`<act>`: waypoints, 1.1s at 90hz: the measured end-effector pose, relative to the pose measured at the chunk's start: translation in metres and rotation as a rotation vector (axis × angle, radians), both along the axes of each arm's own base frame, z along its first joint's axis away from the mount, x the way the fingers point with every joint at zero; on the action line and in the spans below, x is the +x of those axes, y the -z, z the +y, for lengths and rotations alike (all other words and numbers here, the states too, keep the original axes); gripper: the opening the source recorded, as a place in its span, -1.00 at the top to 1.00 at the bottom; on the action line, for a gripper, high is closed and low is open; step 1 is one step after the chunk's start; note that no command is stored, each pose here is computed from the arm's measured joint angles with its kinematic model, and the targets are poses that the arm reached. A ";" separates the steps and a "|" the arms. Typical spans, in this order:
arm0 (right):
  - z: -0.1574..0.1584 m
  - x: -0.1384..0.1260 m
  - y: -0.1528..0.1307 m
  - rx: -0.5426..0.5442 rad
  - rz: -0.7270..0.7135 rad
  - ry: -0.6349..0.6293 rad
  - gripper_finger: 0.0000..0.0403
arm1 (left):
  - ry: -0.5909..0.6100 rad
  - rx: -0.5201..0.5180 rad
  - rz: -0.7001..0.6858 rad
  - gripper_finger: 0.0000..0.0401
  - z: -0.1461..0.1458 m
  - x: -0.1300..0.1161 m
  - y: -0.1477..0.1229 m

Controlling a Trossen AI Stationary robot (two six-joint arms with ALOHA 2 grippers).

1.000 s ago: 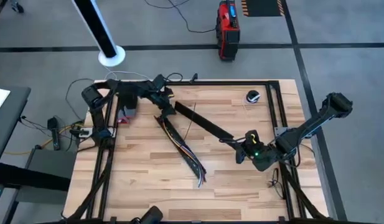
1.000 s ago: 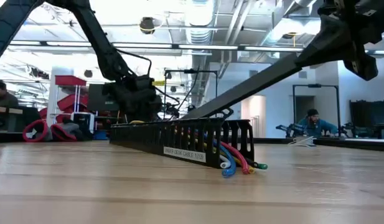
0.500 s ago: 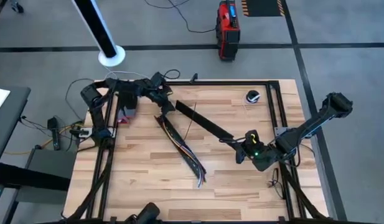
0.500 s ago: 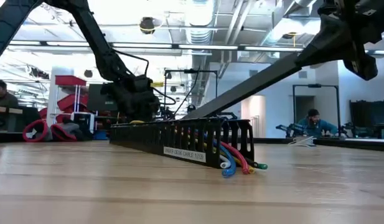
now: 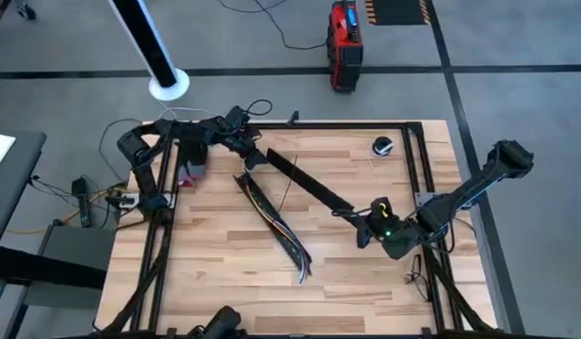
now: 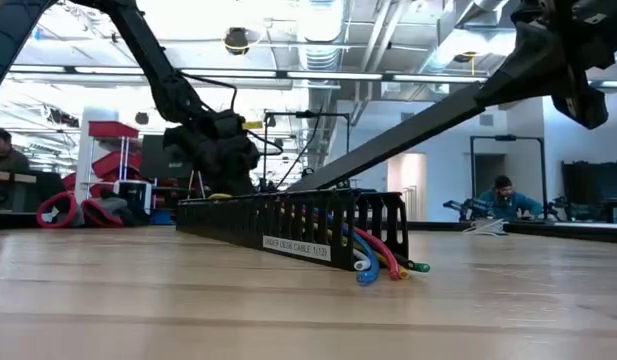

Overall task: Ziptie cables
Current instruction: Close the black cable duct

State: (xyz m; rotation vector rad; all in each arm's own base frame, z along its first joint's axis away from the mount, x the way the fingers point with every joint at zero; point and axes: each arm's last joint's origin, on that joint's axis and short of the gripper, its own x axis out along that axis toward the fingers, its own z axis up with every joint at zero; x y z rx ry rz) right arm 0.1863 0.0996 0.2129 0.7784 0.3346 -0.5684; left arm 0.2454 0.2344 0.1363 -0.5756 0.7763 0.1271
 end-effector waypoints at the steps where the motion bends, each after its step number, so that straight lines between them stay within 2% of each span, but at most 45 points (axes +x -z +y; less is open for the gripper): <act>1: 0.000 0.000 0.000 0.000 0.000 0.000 1.00 | -0.001 0.002 0.000 0.24 0.000 0.000 0.000; 32: 0.000 0.000 0.000 0.001 -0.001 0.000 1.00 | -0.032 0.017 0.005 0.24 0.007 -0.006 0.000; 58: 0.000 0.000 0.000 -0.001 -0.001 0.000 1.00 | 0.013 0.027 -0.017 0.23 0.002 0.003 0.004; 99: 0.000 0.000 0.000 0.000 -0.003 0.001 1.00 | -0.022 0.013 -0.065 0.23 0.009 0.006 0.008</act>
